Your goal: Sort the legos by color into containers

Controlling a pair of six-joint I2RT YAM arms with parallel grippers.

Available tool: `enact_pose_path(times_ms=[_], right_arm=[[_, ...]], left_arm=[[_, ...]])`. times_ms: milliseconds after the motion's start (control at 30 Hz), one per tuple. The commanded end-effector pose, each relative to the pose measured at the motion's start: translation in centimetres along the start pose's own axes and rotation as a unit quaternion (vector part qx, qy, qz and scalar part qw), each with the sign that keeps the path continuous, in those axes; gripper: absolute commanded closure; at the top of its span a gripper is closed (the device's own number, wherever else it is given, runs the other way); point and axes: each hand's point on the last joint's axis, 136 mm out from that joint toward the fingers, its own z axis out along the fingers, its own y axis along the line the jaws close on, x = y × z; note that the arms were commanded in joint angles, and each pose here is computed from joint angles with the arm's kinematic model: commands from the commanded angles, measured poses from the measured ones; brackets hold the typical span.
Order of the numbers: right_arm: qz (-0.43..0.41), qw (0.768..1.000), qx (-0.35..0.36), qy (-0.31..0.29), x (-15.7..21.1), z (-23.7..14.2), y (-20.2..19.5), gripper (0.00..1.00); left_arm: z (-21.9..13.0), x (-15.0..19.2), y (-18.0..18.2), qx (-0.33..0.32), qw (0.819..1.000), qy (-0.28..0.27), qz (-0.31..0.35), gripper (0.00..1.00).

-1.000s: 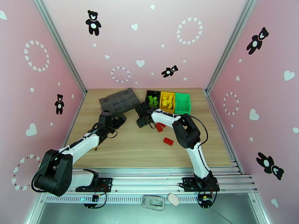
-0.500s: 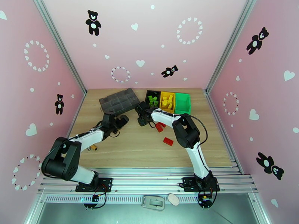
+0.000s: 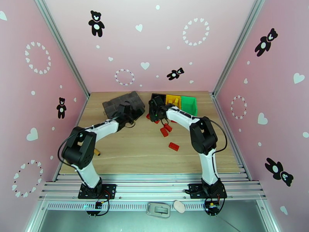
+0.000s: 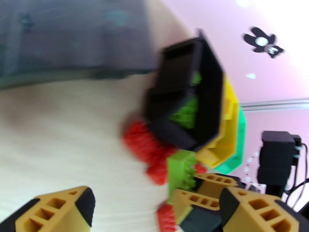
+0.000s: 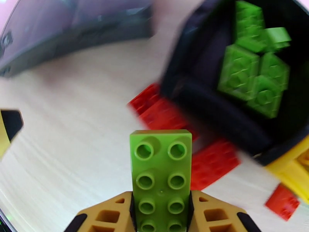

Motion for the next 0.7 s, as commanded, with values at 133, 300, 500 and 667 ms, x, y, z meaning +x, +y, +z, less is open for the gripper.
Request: enact_pose_path(times_ms=[133,300,500,667], right_arm=[[0.048,0.997,0.027,-0.046,-4.9,-1.2,-3.3,0.71],[0.056,0.996,0.048,-0.051,-7.2,-0.1,-4.6,0.68],[0.062,0.994,0.053,-0.066,-9.6,0.5,-5.2,0.43],[0.058,0.995,0.045,-0.073,-10.1,-0.5,-4.8,0.36]], left_arm=[[2.8,-0.7,-3.2,0.042,0.999,0.014,-0.018,0.11],[3.2,-1.0,-3.9,0.049,0.999,0.014,-0.019,0.11],[2.3,-0.6,-3.3,0.044,0.999,0.01,-0.016,0.11],[0.8,-0.1,-2.2,0.031,0.999,0.003,-0.01,0.11]])
